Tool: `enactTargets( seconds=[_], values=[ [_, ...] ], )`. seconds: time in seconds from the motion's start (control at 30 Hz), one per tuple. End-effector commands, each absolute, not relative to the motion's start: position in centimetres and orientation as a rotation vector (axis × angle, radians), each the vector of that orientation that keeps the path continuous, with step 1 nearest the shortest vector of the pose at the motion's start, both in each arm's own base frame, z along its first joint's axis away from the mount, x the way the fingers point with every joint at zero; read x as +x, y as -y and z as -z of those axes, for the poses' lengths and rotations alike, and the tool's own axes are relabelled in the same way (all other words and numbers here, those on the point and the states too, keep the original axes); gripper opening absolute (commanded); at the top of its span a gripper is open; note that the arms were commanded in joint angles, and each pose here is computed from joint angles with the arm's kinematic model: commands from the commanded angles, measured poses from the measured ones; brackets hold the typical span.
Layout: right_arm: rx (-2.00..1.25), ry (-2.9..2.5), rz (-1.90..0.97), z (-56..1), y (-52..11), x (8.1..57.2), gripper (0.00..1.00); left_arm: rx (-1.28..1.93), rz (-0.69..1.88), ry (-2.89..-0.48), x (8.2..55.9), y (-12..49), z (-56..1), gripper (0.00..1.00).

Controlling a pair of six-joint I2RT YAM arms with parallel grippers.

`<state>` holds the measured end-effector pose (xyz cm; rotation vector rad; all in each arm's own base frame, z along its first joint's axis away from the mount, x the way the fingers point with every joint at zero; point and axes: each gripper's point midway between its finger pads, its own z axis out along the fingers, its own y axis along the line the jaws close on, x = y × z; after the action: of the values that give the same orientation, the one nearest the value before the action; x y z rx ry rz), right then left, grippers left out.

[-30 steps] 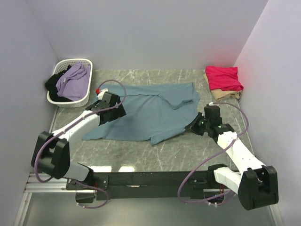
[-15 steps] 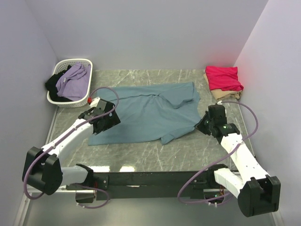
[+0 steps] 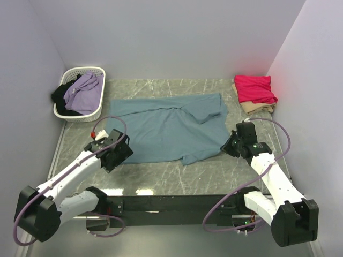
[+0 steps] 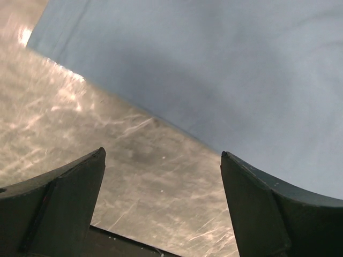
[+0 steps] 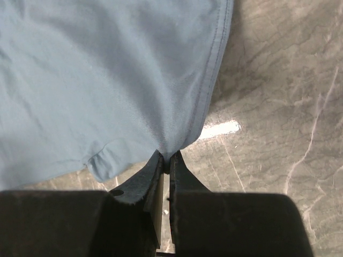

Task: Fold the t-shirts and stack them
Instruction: Fold the tshirt

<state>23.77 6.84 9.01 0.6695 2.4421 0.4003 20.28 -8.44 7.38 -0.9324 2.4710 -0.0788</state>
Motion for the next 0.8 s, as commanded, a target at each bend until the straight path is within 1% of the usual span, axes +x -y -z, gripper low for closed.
enactTargets(
  seconds=[0.0,0.33,0.53,0.77],
  values=[
    [0.591,-2.422,-0.431,-9.8,-7.2,24.8,0.02,-1.113,0.108,-2.391,19.3,8.1,-6.6,0.93],
    [0.558,-2.441,-0.467,-9.6,-7.8,25.3,0.02,-1.202,0.024,-2.348,19.2,7.2,-4.1,0.84],
    [0.542,-2.442,-0.464,-9.9,-7.9,25.5,0.02,-1.235,-0.023,-2.329,19.8,7.2,-2.7,0.83],
    [0.541,-2.448,-0.470,-9.7,-8.0,25.6,0.03,-1.266,-0.102,-2.265,20.6,6.3,-2.5,0.80]
  ],
)
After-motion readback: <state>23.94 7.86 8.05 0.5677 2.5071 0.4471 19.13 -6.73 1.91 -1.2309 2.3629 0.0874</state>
